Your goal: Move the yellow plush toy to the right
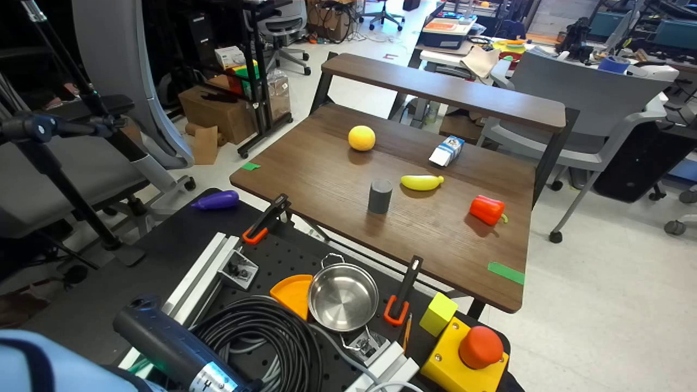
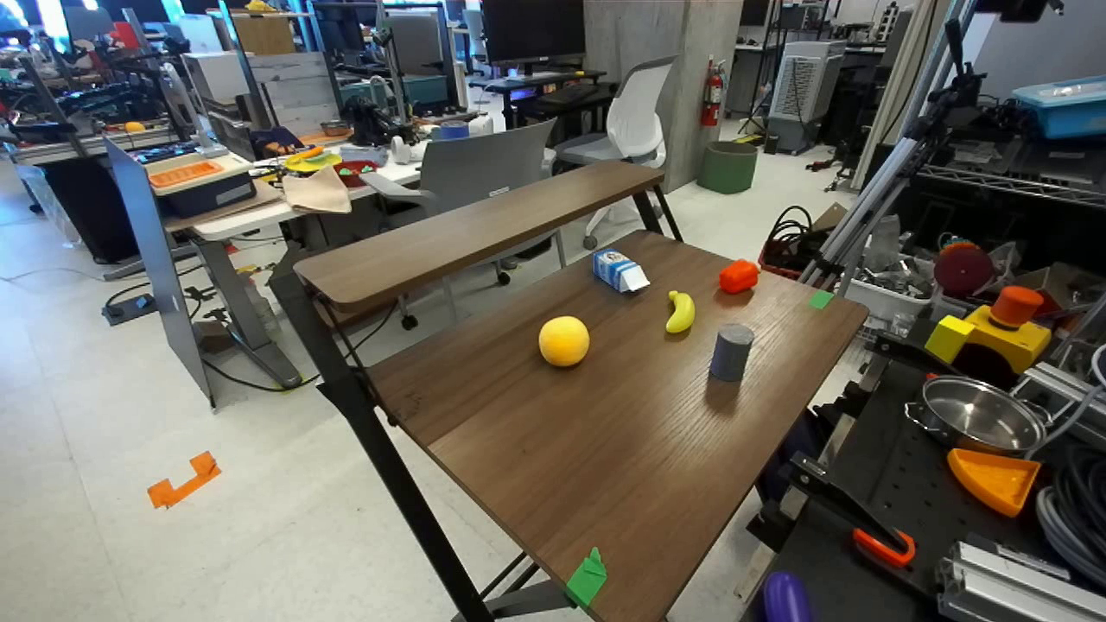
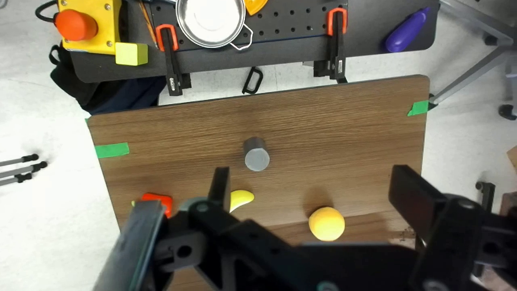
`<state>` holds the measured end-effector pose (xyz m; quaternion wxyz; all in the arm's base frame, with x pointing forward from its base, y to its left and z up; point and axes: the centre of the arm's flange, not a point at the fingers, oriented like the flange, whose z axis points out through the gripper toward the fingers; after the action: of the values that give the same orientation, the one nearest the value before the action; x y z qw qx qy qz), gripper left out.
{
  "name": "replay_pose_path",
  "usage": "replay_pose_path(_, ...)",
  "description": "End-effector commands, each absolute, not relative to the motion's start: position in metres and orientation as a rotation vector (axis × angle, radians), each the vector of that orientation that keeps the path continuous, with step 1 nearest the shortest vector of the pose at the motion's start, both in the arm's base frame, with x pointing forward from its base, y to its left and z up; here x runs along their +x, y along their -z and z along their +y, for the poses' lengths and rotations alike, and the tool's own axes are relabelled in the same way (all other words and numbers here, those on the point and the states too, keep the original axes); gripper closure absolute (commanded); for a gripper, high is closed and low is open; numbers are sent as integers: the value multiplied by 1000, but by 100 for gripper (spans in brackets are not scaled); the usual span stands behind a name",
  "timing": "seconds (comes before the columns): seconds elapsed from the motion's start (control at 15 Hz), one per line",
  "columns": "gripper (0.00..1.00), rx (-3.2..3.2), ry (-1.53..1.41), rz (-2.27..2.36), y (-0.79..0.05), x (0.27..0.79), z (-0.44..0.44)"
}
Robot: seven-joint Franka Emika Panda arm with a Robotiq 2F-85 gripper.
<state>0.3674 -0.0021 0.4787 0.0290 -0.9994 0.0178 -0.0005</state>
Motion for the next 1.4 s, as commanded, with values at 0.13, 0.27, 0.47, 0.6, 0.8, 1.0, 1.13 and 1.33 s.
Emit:
replay_pose_path(0.13,0,-2989,94,162,-474,413,-26)
replay_pose_path(0.27,0,-2972,139,183,-470,431,-29)
replay_pose_path(0.47,0,-2978,194,209,-451,462,-24)
replay_pose_path(0.6,0,-2988,210,211,-434,479,-17)
replay_pose_path(0.8,0,-2991,219,201,-404,501,1)
replay_pose_path(1.0,0,-2988,236,169,-374,519,26)
replay_pose_path(1.13,0,-2998,273,154,-352,534,40)
replay_pose_path(1.33,0,-3008,319,157,-322,558,53)
